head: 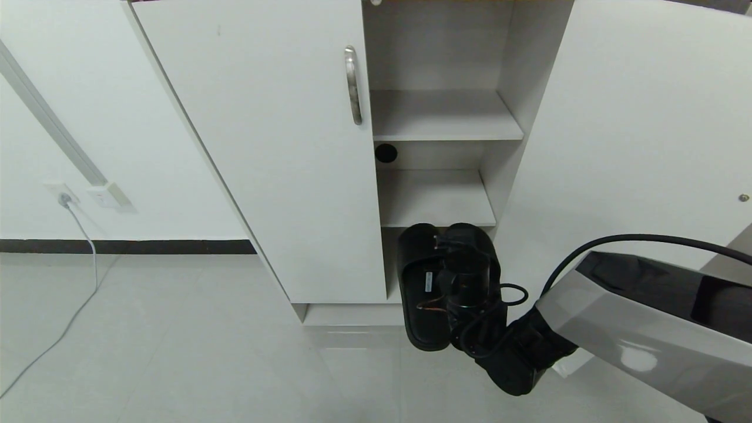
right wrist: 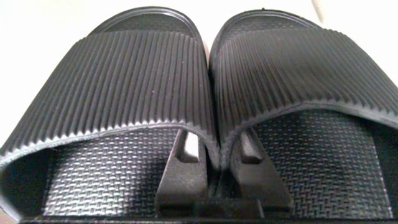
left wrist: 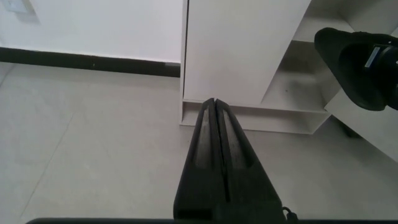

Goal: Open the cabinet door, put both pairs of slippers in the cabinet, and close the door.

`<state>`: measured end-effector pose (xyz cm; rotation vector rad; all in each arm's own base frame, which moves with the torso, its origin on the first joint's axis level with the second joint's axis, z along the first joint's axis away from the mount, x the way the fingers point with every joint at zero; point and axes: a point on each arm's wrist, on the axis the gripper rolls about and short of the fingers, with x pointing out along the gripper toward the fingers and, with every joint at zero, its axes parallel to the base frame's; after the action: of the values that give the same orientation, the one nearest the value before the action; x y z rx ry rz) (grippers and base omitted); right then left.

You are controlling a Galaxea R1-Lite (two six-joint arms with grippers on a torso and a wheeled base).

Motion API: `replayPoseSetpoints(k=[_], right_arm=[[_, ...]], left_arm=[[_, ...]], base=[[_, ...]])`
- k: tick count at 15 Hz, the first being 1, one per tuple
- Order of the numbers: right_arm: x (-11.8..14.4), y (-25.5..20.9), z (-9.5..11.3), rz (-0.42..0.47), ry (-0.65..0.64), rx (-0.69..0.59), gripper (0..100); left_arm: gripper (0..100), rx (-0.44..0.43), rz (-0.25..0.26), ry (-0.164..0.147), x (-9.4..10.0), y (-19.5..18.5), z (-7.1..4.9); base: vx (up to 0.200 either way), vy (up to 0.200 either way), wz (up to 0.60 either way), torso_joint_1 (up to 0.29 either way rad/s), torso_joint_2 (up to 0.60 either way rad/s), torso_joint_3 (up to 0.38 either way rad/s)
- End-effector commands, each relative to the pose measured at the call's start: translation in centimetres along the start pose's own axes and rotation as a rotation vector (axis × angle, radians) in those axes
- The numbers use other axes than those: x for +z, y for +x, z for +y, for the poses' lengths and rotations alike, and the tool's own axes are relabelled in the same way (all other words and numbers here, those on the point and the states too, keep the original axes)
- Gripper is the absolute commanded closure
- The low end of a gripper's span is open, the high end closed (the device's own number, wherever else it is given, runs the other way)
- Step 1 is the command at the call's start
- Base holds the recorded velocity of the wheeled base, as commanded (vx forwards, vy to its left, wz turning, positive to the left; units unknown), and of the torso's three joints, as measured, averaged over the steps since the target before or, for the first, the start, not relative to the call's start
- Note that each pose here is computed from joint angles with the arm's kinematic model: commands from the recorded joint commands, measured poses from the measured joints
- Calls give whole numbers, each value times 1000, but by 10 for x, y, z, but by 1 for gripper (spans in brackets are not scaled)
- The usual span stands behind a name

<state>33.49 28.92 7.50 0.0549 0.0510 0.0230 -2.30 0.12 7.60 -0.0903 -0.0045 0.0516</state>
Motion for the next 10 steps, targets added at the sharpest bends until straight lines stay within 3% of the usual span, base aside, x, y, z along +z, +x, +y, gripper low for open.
replayPoseSetpoints(k=[1, 4, 10], right_arm=[[2, 0, 0, -3, 3, 1, 100], [3, 0, 0, -5, 3, 0, 100], [2, 1, 0, -6, -6, -2, 100]], left_arm=[[100, 1, 2, 0, 0, 0, 0], [100, -1, 2, 0, 0, 0, 0], [100, -1, 1, 1, 0, 0, 0]], base=[[0, 0, 0, 0, 0, 0], [0, 0, 0, 0, 0, 0], [200, 0, 0, 0, 2, 2]])
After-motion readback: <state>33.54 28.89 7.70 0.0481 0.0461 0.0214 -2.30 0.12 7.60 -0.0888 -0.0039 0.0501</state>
